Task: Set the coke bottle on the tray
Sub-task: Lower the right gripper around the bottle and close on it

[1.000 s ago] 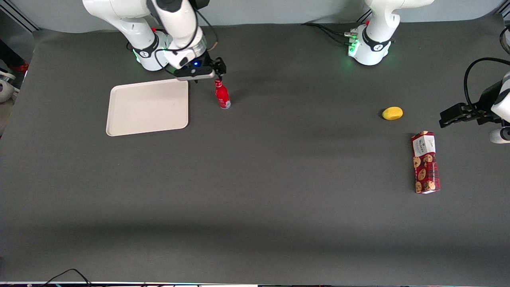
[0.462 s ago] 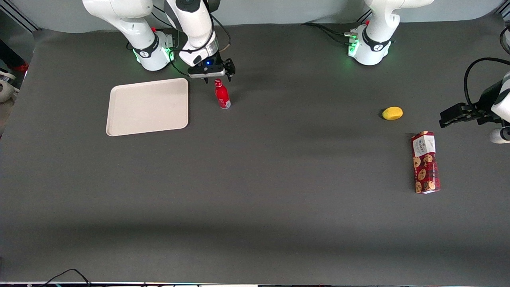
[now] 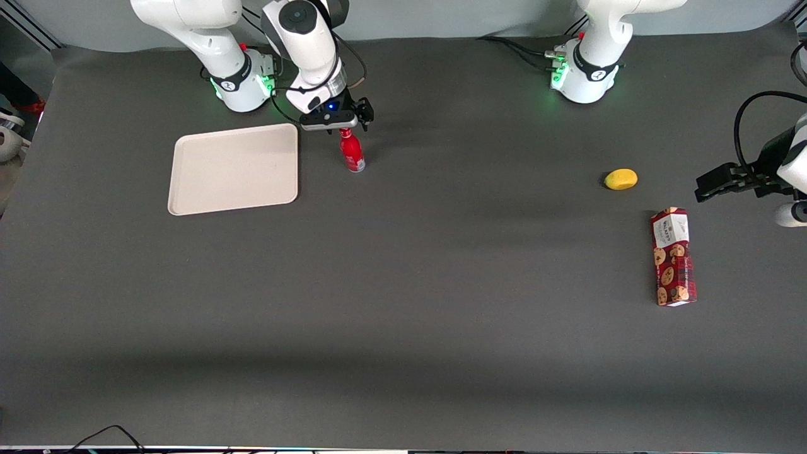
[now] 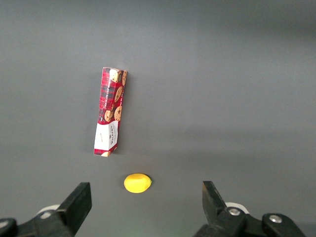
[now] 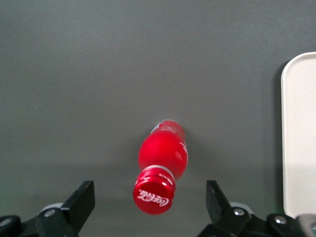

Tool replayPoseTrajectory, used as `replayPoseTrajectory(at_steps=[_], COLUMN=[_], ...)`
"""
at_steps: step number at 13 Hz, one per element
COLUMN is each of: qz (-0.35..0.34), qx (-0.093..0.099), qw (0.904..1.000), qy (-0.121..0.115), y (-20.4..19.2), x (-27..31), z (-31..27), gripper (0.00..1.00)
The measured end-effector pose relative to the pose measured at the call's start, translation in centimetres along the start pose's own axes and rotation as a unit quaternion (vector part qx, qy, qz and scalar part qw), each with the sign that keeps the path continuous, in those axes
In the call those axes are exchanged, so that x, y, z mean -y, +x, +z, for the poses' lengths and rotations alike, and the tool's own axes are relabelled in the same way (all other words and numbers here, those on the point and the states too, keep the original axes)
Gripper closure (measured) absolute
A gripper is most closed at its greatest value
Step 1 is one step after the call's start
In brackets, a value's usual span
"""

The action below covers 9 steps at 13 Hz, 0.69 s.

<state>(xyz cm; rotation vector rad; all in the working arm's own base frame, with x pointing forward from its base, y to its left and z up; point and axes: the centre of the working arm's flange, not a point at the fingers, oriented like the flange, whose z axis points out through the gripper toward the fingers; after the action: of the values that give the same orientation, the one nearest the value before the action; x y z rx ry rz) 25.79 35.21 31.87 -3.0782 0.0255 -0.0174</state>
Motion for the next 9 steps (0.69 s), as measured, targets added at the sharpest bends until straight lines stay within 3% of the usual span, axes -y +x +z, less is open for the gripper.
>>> replayPoseTrajectory(at_steps=[4, 7, 9], qz=[0.002, 0.001, 0.001], qx=[0.01, 0.01, 0.009], qw=[1.0, 1.0, 1.0], qy=[0.001, 0.0, -0.001], y=[0.04, 0.08, 0.2], x=[-0.09, -0.12, -0.21], z=[0.48, 0.51, 0.51], gripper=[0.05, 0.33, 0.35])
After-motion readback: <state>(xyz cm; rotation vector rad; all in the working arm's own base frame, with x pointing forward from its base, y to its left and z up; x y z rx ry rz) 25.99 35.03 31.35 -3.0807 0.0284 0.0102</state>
